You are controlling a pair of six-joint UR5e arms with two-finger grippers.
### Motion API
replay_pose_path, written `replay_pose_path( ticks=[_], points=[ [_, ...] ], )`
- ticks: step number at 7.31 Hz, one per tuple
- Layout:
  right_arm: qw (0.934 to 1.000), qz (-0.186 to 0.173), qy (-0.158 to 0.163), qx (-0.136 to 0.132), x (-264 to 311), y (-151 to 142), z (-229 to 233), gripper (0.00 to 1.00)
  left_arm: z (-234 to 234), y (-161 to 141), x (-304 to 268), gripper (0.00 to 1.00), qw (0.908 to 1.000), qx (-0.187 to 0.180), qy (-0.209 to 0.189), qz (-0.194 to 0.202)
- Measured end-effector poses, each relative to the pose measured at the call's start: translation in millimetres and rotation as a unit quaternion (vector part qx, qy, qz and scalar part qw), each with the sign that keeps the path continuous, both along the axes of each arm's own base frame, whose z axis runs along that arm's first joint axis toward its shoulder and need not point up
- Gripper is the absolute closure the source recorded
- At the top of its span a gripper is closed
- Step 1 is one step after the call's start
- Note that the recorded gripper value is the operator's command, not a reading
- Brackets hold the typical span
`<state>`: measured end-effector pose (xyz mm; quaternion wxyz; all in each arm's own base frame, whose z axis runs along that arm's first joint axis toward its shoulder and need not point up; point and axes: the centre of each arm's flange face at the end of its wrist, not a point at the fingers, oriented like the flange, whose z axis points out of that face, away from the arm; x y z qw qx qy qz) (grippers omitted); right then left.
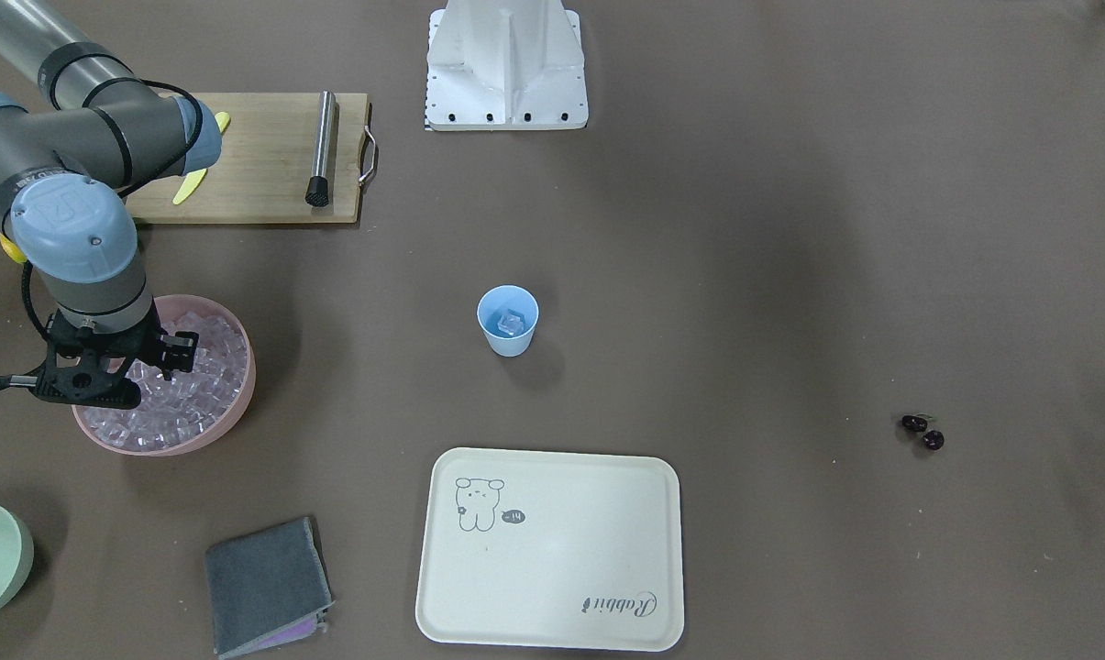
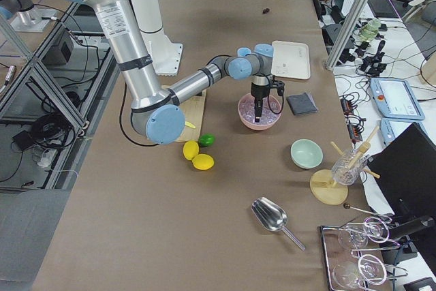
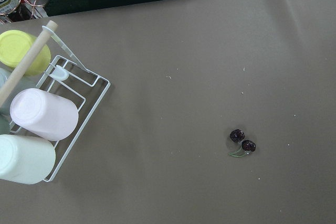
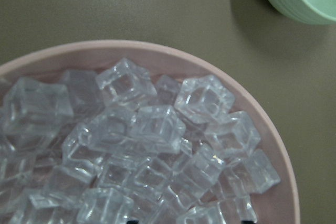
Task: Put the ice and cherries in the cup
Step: 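Return the right gripper to the pink bowl and grasp an ice cube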
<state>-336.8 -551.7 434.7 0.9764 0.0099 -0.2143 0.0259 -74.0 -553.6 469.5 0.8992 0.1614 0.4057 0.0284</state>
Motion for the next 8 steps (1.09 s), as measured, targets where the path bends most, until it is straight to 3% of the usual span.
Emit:
replay_pose_path(
  ticks=[2, 4, 5, 8],
  points=[
    [1.0, -0.003, 0.0, 0.001, -2.8, 2.3, -0.6, 0.39, 1.0, -0.1, 0.0, 0.02, 1.0, -0.001, 0.0, 0.0],
    [1.0, -0.005, -0.001, 0.003, -2.9, 4.1, -1.2, 0.6, 0.4, -1.1, 0.0, 0.02, 1.0, -0.001, 0.0, 0.0],
    [0.9999, -0.011, -0.001, 0.005, -2.6, 4.6, -0.6, 0.64, -0.7, -1.9, -0.1, 0.02, 1.0, 0.0, 0.0, 0.0],
    [0.9997, -0.022, 0.0, 0.012, 4.0, 1.9, 0.7, 0.64, -3.7, -3.2, -0.1, 0.02, 1.0, 0.003, 0.0, 0.0]
  ],
)
